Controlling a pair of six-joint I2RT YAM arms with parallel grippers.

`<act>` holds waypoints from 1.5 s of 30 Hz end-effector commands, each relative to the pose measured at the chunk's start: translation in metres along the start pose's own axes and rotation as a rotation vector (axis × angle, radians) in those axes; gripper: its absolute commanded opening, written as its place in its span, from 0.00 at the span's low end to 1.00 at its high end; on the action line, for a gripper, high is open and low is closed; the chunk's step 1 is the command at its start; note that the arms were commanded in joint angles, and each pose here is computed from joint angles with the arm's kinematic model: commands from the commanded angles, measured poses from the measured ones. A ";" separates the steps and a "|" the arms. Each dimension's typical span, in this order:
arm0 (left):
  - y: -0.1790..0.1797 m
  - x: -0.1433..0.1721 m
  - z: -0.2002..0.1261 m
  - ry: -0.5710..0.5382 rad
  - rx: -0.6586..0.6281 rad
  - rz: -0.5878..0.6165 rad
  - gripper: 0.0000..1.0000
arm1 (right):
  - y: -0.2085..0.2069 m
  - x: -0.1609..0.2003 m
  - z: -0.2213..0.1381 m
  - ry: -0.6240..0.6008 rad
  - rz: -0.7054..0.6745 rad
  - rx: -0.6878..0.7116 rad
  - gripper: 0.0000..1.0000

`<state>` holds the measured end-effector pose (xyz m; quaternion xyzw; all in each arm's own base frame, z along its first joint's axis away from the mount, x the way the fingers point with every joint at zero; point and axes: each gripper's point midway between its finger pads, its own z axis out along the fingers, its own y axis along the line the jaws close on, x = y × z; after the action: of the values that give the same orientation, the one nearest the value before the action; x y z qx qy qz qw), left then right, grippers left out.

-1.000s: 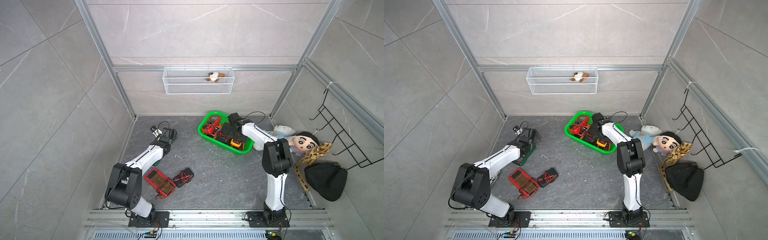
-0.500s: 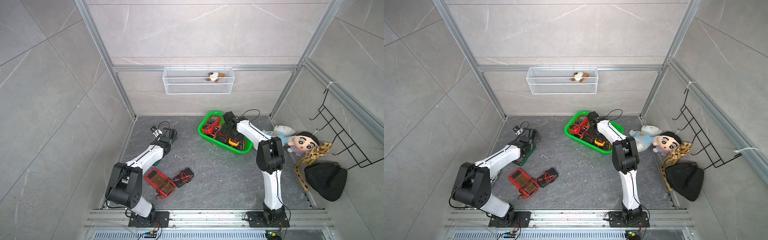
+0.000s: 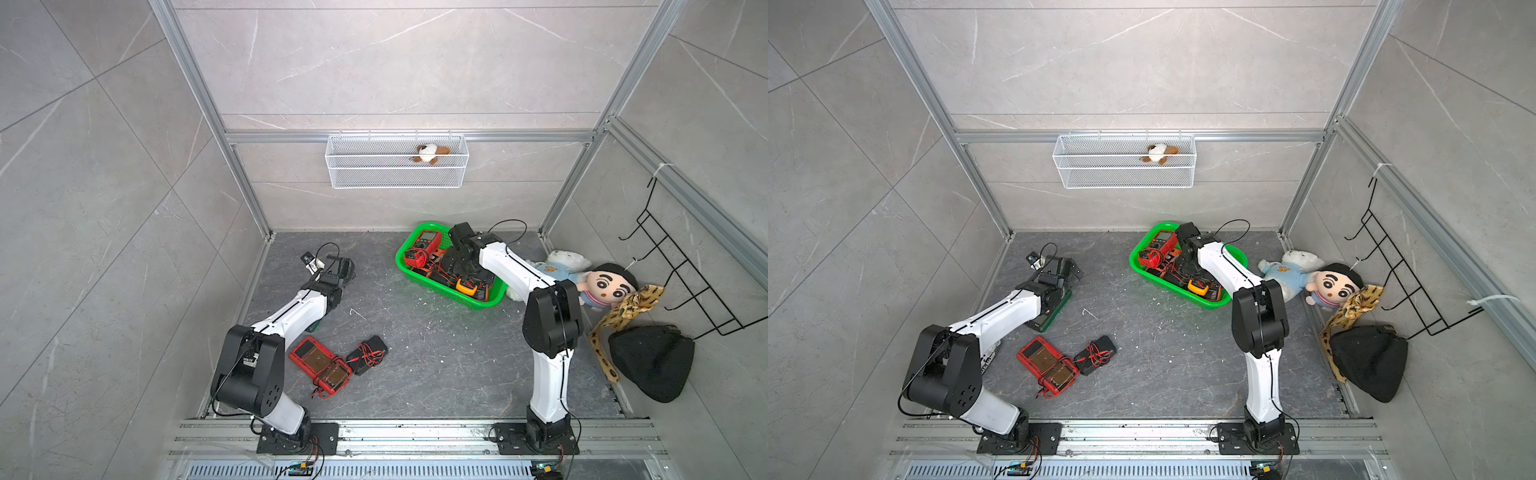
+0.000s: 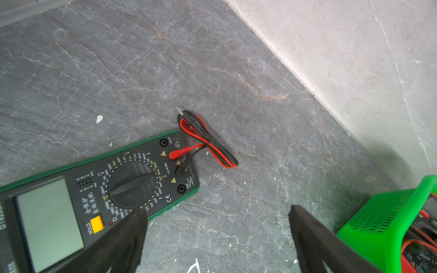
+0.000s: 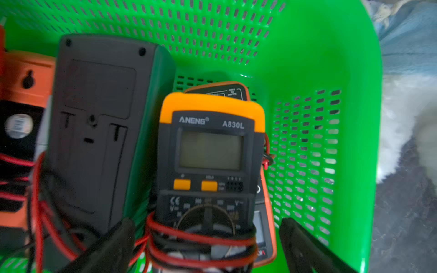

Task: Put the multimeter into the basket
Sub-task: Place the multimeter in the basket, then pick up the multimeter from the center of the board.

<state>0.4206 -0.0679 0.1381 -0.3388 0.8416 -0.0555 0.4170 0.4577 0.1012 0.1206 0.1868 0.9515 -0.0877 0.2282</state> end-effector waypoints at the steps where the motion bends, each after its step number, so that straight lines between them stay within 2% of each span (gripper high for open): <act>1: -0.005 -0.017 -0.005 -0.045 -0.001 -0.014 0.98 | -0.002 -0.005 -0.025 -0.031 0.014 -0.045 1.00; 5: 0.003 -0.021 -0.012 -0.043 -0.041 -0.022 0.98 | -0.001 -0.010 -0.045 -0.059 -0.009 -0.099 1.00; 10: 0.022 -0.012 -0.013 0.011 -0.117 -0.042 0.98 | 0.019 -0.004 -0.071 -0.079 -0.111 -0.208 1.00; 14: 0.034 0.001 -0.015 0.074 -0.157 -0.034 0.98 | 0.045 0.024 -0.096 -0.048 -0.211 -0.293 1.00; 20: 0.053 0.031 -0.024 0.205 -0.184 -0.009 1.00 | 0.093 0.087 -0.121 0.034 -0.396 -0.442 1.00; 25: 0.066 0.065 -0.037 0.356 -0.172 0.009 0.88 | 0.113 0.136 -0.128 0.083 -0.548 -0.554 1.00; 32: 0.072 0.105 -0.050 0.523 -0.121 0.016 0.51 | 0.119 0.195 -0.130 0.125 -0.797 -0.595 1.00; 34: 0.070 0.116 -0.053 0.558 -0.112 0.031 0.47 | 0.121 0.210 -0.129 0.146 -0.852 -0.614 0.99; 39: 0.067 0.141 -0.055 0.622 -0.121 0.084 0.44 | 0.130 0.246 -0.126 0.176 -1.013 -0.628 0.99; 45: 0.072 0.159 -0.053 0.664 -0.147 0.111 0.36 | 0.143 0.276 -0.117 0.216 -1.125 -0.616 0.98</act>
<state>0.2849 -0.1189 0.0453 -0.2876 0.9471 -0.0823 0.1166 0.2444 0.3406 0.0926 -0.3737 0.9151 0.1061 0.1079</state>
